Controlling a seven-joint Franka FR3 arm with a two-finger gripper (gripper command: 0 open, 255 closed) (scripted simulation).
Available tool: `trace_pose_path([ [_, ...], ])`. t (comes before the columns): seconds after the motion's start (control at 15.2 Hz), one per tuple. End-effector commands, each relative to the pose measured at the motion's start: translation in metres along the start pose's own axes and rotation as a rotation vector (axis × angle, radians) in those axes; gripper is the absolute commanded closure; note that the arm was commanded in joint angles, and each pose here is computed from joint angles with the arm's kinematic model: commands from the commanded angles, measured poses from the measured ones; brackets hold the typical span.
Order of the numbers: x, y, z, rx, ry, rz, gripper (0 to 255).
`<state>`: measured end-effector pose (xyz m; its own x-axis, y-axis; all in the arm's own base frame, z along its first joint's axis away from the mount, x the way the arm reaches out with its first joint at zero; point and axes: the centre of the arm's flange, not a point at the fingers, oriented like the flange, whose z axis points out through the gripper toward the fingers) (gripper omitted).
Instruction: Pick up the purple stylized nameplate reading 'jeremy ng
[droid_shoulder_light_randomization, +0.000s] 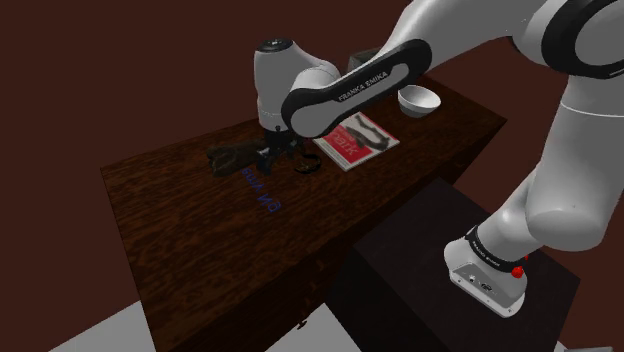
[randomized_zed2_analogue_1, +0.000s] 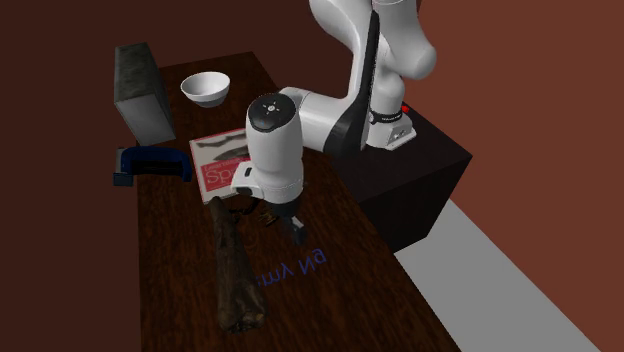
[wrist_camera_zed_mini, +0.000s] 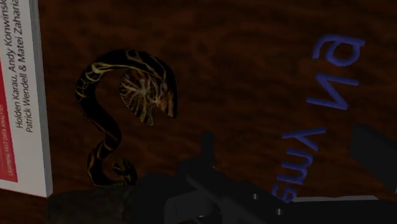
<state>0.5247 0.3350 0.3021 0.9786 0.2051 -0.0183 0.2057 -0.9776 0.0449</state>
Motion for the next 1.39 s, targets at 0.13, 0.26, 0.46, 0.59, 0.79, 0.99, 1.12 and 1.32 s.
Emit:
trace_pose_path([
  [0.13,0.032,-0.031,0.026,0.008,0.012,-0.002,0],
  [0.26,0.048,-0.047,0.037,0.012,0.018,-0.003,0],
  [0.46,0.049,-0.048,0.048,0.012,0.018,-0.003,0],
  [0.59,0.049,-0.048,0.058,0.012,0.018,-0.003,0],
  [0.79,0.050,-0.049,0.077,0.012,0.018,-0.003,0],
  [0.99,0.050,-0.049,0.077,0.012,0.018,-0.003,255],
  [1.12,0.050,-0.049,0.077,0.012,0.018,-0.003,255],
  [1.32,0.049,-0.048,0.076,0.012,0.018,-0.003,255],
])
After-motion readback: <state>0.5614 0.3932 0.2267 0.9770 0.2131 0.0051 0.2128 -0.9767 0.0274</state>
